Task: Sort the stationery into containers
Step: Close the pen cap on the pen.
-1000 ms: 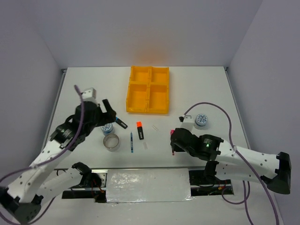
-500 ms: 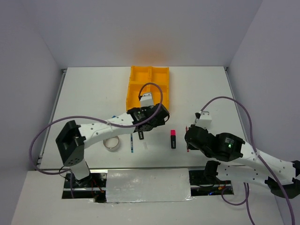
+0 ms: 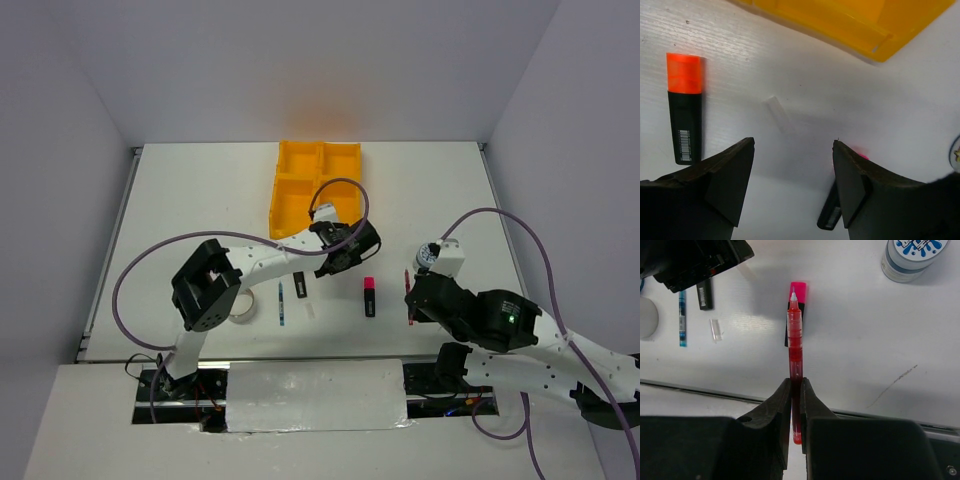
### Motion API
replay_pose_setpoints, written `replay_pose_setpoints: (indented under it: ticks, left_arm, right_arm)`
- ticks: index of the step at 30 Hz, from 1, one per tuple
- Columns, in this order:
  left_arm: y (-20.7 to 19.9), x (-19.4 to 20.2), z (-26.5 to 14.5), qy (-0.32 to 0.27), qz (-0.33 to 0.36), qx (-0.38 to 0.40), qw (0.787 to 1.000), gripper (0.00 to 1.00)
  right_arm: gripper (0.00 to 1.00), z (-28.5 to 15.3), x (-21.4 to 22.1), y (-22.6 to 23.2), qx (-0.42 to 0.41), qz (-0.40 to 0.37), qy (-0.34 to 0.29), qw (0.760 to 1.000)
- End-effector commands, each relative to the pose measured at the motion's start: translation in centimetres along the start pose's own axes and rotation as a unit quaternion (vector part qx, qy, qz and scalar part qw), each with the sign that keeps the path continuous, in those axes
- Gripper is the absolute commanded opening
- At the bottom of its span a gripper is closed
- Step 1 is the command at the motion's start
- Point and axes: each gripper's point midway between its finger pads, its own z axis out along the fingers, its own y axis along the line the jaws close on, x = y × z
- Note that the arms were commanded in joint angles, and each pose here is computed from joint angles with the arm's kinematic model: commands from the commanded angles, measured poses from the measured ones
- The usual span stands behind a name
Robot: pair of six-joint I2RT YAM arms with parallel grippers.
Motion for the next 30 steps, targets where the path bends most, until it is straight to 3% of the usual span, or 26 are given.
replay_pose_setpoints:
  ticks: [1,17,21,28,30]
  left_arm:
    - [1.1,0.1,1.5,0.016,-0.023,-0.025,0.999,0.76]
    - [2.1,2.1,5.4,0.04,-0.011,-0.067,0.997,0.73]
    - [2.9,2.5,5.6,0.043,-0.011,-0.081,0.996,0.6]
    - [3.5,4.0,6.6,0.06,-0.005,-0.079,0.995,0.51]
    - [3.6,4.4,6.8,0.066,-0.001,-0.08,0.995,0.37]
  right_arm:
    - [0.04,0.1,-0.3,0.3,-0.002,-0.013,-0.006,1.0]
    - [0.04,0.4,0.3,1.0,-0.018,-0.027,0.008,0.999]
    - [0.04,0.2,0.1,1.2,-0.03,-0.023,0.002,0.999]
    - [0.03,0.1,0.2,1.4,-0.041,-0.027,0.002,0.999]
    - [0.03,-0.1,0.0,1.5,-0.047,-0.021,-0.004,0.999]
